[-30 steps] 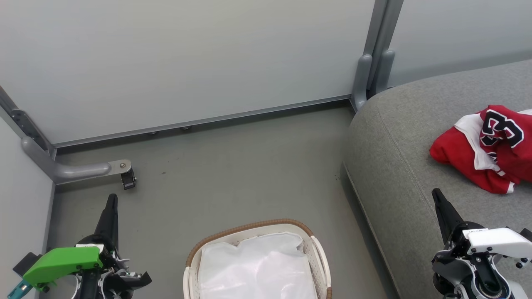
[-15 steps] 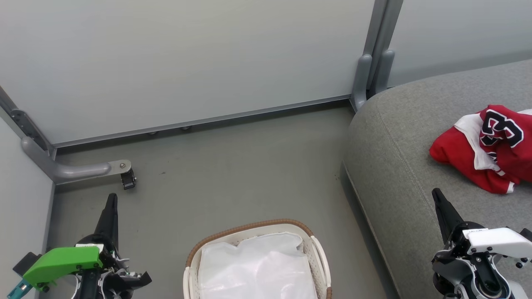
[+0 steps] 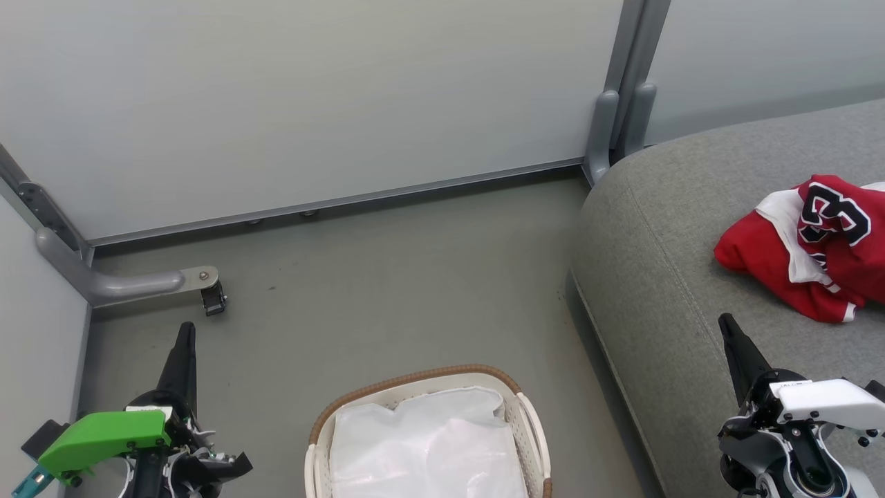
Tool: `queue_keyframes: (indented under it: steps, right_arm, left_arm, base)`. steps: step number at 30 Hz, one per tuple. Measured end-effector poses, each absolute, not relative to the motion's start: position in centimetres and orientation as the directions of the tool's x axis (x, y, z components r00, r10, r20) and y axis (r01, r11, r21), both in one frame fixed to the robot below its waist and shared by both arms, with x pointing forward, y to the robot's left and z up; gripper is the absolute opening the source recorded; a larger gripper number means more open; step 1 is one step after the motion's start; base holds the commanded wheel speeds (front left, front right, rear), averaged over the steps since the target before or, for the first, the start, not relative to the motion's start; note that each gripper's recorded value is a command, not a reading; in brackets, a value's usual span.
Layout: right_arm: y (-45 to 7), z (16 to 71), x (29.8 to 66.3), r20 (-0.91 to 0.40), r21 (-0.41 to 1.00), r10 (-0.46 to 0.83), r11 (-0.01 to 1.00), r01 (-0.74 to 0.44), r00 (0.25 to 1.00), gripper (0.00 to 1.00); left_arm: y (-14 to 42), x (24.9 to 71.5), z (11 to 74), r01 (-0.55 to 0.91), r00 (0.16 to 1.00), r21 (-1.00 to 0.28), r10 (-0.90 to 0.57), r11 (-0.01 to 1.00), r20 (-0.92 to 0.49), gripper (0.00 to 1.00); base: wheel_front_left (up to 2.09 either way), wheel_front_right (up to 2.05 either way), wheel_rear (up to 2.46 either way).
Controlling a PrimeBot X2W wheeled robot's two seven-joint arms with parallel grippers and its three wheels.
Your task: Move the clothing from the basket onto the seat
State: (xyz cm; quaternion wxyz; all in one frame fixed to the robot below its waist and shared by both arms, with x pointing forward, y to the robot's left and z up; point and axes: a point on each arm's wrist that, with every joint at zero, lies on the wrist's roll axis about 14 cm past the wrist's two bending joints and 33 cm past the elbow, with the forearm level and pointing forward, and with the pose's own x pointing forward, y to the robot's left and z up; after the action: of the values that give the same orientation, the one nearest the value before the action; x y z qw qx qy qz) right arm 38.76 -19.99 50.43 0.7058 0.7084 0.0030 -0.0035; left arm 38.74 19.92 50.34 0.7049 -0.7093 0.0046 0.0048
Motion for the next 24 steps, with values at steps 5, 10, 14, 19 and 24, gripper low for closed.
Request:
queue_keyframes:
  steps: [5,10,14,19,24]
  right_arm:
    - [-19.99,50.43,38.76,-0.009,1.0,-0.001,-0.003,0.009,1.0,0.0]
    - [-19.99,50.44,38.76,-0.009,1.0,-0.001,-0.003,0.009,1.0,0.0]
    - [-19.99,50.43,38.76,-0.009,1.0,-0.001,-0.003,0.009,1.0,0.0]
    - [-19.99,50.44,38.76,-0.009,1.0,-0.001,-0.003,0.009,1.0,0.0]
    - [-19.99,50.43,38.76,-0.009,1.0,-0.001,-0.003,0.009,1.0,0.0]
  left_arm:
    - [19.92,38.74,50.34,-0.013,1.0,-1.0,0.0,-0.006,-0.013,0.0]
    - [19.92,38.74,50.34,-0.013,1.0,-1.0,0.0,-0.006,-0.013,0.0]
    - [19.93,38.74,50.34,-0.013,1.0,-1.0,0.0,-0.006,-0.013,0.0]
    - [19.92,38.74,50.34,-0.013,1.0,-1.0,0.0,-0.006,-0.013,0.0]
    - [19.92,38.74,50.34,-0.013,1.0,-1.0,0.0,-0.006,-0.013,0.0]
  base:
    - [0.0,0.0,0.0]
    - [0.0,0.0,0.0]
    - [0.0,0.0,0.0]
    - [0.0,0.0,0.0]
    - [0.0,0.0,0.0]
